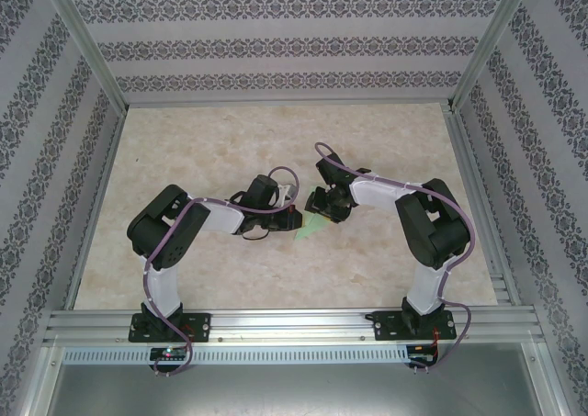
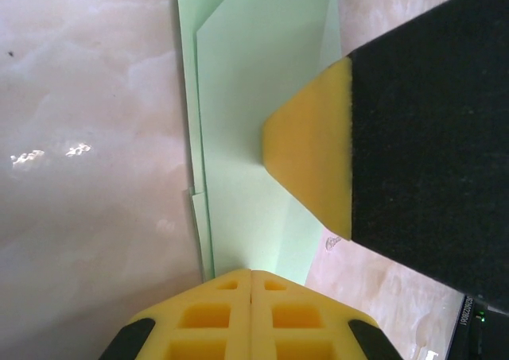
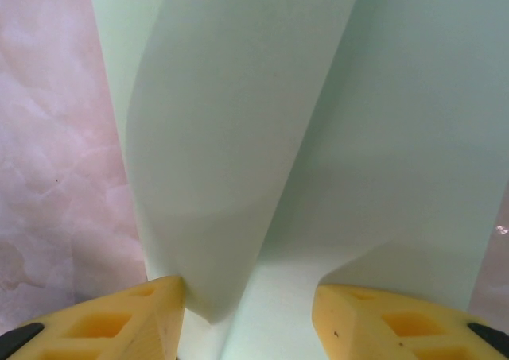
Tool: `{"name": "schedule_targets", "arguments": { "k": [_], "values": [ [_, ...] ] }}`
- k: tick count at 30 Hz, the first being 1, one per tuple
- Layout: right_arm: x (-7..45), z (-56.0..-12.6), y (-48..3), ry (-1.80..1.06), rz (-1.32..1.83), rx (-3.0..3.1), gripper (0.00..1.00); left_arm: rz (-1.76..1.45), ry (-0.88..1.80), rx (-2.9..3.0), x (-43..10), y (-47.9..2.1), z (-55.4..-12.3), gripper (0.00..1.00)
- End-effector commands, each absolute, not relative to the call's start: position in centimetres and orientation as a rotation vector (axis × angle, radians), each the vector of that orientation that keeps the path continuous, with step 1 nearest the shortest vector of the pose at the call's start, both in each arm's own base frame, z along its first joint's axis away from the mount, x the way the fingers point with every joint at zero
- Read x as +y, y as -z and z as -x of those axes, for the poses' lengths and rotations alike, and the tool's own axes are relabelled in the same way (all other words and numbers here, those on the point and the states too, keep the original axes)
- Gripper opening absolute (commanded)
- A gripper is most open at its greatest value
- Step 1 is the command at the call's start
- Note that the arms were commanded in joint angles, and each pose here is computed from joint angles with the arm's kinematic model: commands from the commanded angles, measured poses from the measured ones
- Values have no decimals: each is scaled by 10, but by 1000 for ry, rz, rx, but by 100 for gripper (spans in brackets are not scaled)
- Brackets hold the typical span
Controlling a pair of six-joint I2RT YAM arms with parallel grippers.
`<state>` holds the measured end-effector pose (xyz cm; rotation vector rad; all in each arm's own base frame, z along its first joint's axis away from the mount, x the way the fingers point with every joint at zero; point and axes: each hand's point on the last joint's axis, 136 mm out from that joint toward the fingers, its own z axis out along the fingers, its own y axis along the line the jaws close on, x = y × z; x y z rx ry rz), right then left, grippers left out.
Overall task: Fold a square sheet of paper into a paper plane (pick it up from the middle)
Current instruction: Fourth fold the wing at the center of the table.
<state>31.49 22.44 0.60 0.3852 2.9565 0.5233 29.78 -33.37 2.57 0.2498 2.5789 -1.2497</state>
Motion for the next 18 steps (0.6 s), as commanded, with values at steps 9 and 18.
{"name": "schedule_targets", "arguments": {
  "k": [9, 18],
  "values": [
    [196, -272, 56, -272, -453, 3134, 50, -256, 1137, 2696, -326, -6, -293, 0],
    [223, -315, -45, -587, -353, 2901, 51, -195, 977, 2842, -307, 18, -281, 0]
  ]
}}
